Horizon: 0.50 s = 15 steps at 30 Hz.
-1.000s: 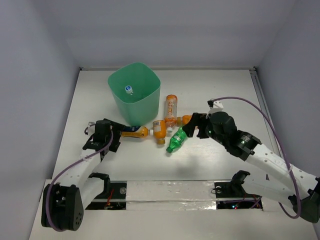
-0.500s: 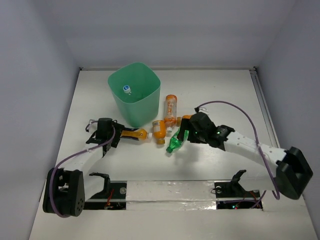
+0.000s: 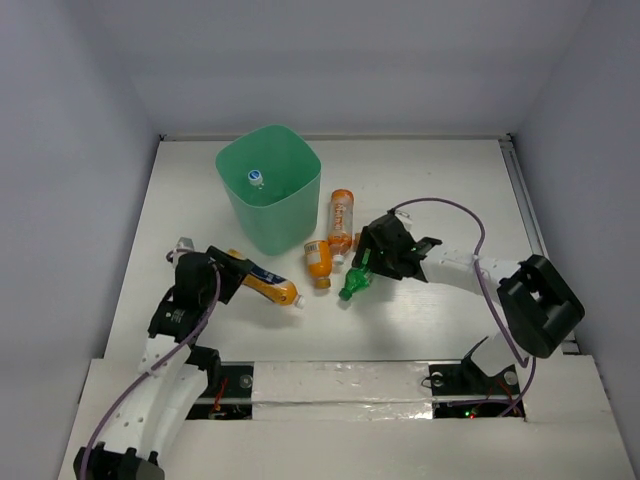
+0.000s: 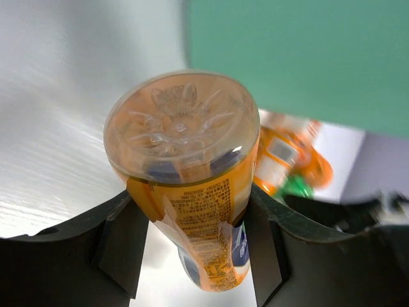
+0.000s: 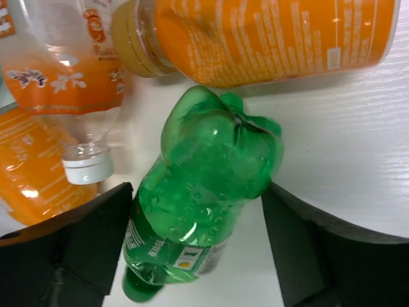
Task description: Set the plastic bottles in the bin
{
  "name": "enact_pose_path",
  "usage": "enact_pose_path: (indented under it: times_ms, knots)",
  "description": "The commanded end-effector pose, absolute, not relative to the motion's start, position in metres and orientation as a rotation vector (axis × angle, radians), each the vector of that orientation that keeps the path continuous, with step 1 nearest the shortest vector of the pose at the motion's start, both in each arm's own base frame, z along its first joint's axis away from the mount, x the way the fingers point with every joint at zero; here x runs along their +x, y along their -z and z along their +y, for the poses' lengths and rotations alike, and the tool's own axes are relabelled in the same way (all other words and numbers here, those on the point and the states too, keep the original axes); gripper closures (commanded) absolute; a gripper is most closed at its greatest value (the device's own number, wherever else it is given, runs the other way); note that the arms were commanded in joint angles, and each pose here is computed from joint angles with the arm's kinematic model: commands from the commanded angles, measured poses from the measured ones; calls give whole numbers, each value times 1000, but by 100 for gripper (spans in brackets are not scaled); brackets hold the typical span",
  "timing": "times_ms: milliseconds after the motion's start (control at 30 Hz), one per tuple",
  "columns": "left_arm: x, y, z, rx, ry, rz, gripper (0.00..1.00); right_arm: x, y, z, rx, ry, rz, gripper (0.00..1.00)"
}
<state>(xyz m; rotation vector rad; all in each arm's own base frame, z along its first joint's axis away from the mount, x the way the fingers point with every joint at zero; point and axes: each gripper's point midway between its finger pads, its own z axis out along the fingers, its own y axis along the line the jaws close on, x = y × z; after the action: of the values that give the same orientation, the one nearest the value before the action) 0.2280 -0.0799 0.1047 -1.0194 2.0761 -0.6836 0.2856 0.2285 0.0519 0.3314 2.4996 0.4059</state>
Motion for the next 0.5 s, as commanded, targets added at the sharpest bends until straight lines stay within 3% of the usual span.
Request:
enact_pose_path:
  times_ms: [0,100,267,467]
  knots:
    - [226,-170,-102,-748,825,2056,52,291,-46,223,399,-392,2476,19]
    - [235,-241,-103,-595,824,1941,52,281,-51,219,416,-423,2472,22]
    - [257,-376,-95,-443,798,1668,51,250,-53,198,429,-449,2475,42]
    - [313,-465,-76,-426,633,1496,51,237,-120,186,401,-572,2332,47]
